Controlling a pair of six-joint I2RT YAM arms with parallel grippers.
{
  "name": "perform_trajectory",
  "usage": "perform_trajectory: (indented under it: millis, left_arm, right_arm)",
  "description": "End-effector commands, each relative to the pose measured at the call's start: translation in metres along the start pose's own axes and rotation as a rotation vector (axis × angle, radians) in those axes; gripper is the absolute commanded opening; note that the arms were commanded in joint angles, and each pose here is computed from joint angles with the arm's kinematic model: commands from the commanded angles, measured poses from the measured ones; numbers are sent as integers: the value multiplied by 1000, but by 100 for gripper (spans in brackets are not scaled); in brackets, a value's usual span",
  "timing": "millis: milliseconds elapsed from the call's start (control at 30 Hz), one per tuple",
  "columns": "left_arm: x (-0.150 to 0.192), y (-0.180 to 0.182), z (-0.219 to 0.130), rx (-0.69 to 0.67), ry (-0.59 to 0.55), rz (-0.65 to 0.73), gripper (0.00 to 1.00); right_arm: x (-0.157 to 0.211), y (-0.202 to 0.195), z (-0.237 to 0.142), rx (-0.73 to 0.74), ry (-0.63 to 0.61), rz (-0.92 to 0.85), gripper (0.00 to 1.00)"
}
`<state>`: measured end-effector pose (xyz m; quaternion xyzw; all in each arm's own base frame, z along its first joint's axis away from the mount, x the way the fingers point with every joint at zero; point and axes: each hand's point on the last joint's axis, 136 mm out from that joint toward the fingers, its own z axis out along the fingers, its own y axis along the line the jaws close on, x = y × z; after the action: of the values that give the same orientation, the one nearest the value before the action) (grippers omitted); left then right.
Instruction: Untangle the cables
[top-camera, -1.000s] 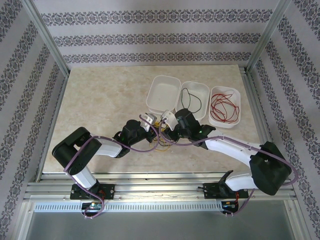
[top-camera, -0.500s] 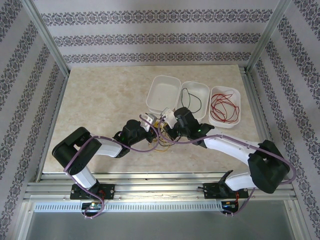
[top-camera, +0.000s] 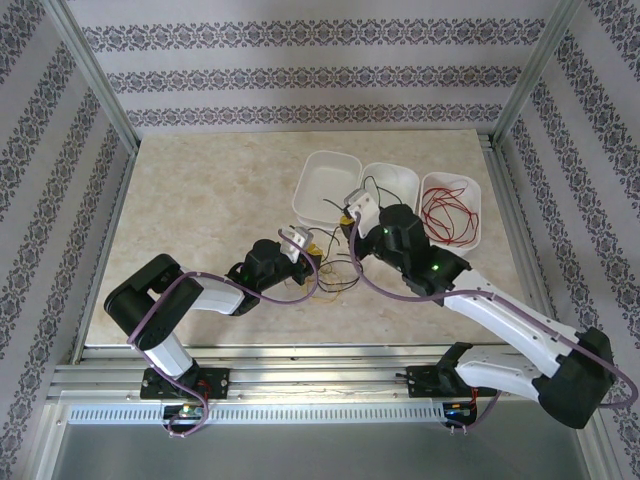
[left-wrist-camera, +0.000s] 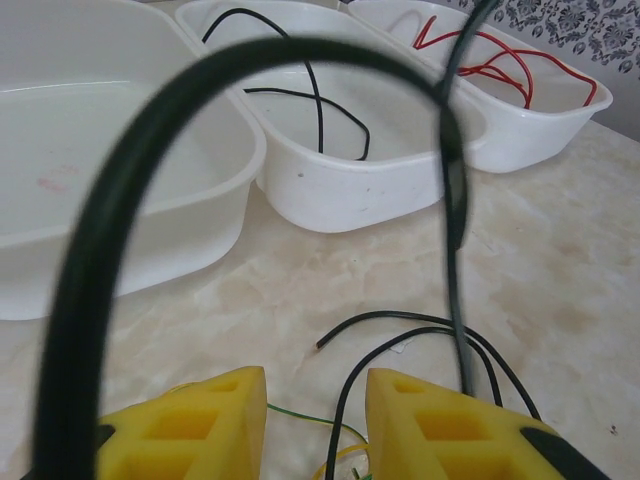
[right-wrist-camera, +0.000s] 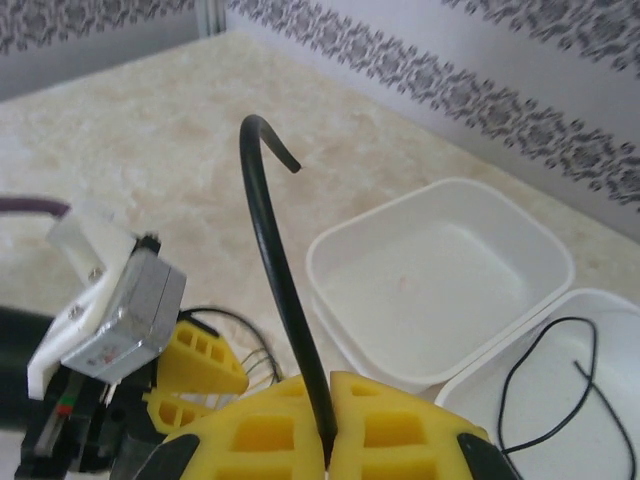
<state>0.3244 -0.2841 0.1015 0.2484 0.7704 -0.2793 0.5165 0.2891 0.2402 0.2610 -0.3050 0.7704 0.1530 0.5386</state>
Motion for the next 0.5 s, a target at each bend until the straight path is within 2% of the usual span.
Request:
perform_trajectory:
  millis: [0, 333, 367, 433, 467]
  left_arm:
    - [-1, 4, -1, -14, -20, -17, 31]
    - [-9, -1, -4, 8, -53, -29, 33]
    - [-12, -3, -5, 21, -60, -30, 38]
    - [-22, -9, -7, 49, -76, -30, 60]
    - [-27, -11, -8, 59, -83, -30, 66]
  right_arm:
    - [-23, -20, -17, 91, -38, 44, 0]
    - [-49, -72, -43, 301, -5, 136, 0]
    - [-47, -77, -43, 324, 11, 135, 0]
    - [-46, -88, -45, 370, 38, 132, 0]
    - [-46, -93, -47, 392, 45, 131, 0]
